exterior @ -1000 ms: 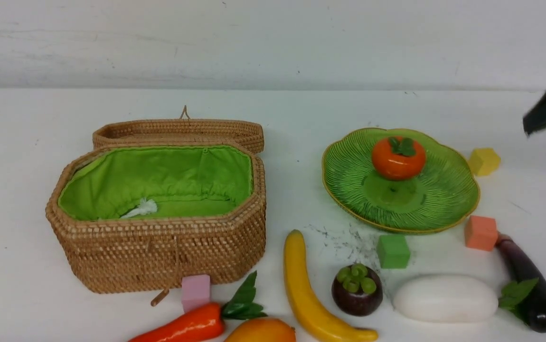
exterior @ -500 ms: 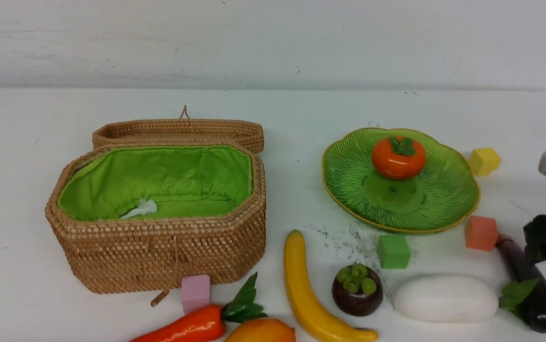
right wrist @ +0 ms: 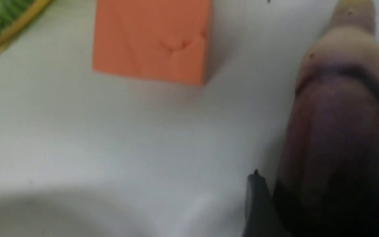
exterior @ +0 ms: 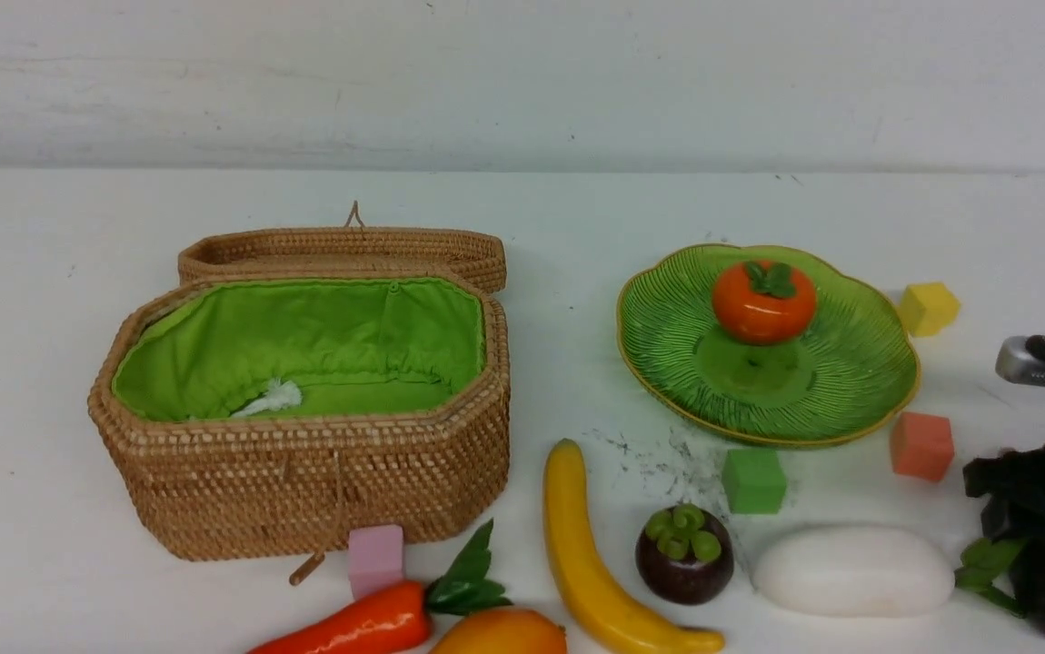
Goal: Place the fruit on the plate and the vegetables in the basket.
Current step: Grab an eggplant with your right arm and place it in the basket on the left.
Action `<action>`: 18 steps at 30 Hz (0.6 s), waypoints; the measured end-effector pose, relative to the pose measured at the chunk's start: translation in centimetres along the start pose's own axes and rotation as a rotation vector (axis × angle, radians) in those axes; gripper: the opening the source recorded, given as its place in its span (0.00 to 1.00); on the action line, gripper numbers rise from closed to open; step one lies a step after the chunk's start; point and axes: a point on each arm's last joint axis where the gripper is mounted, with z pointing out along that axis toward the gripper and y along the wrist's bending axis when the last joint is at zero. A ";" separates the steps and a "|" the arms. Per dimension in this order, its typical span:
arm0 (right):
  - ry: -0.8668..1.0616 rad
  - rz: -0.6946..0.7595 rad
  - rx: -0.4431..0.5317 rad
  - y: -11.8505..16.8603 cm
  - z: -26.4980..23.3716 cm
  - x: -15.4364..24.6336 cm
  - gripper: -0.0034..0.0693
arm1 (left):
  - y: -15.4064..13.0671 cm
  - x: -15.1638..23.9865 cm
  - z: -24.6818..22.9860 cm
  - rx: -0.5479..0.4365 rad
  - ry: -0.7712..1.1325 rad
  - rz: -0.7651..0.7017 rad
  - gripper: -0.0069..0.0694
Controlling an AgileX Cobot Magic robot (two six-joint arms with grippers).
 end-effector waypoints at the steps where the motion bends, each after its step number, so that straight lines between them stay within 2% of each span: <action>1: -0.003 -0.005 0.002 0.0 -0.4 0.0 0.57 | 0.0 0.0 0.0 0.000 0.000 0.000 0.40; 6: -0.168 -0.025 0.007 0.2 -5.7 -1.4 0.57 | 0.0 0.0 0.0 0.000 0.000 0.000 0.40; 10: -0.463 -0.134 -0.077 3.8 -14.1 -4.3 0.57 | 0.0 0.0 0.0 0.000 0.000 0.000 0.40; 13: -0.621 -0.281 -0.195 7.9 -18.8 -5.4 0.57 | 0.0 0.0 0.0 0.000 0.000 0.000 0.40; 15: -0.720 -0.461 -0.376 13.3 -22.4 -5.8 0.57 | 0.0 0.0 0.0 0.000 0.000 0.000 0.40; 16: -0.724 -0.510 -0.428 14.6 -22.8 -5.7 0.57 | 0.0 0.0 0.0 0.000 0.000 0.000 0.40; 18: -0.736 -0.663 -0.601 19.5 -24.1 -5.5 0.57 | 0.0 0.0 0.0 0.000 0.000 0.000 0.40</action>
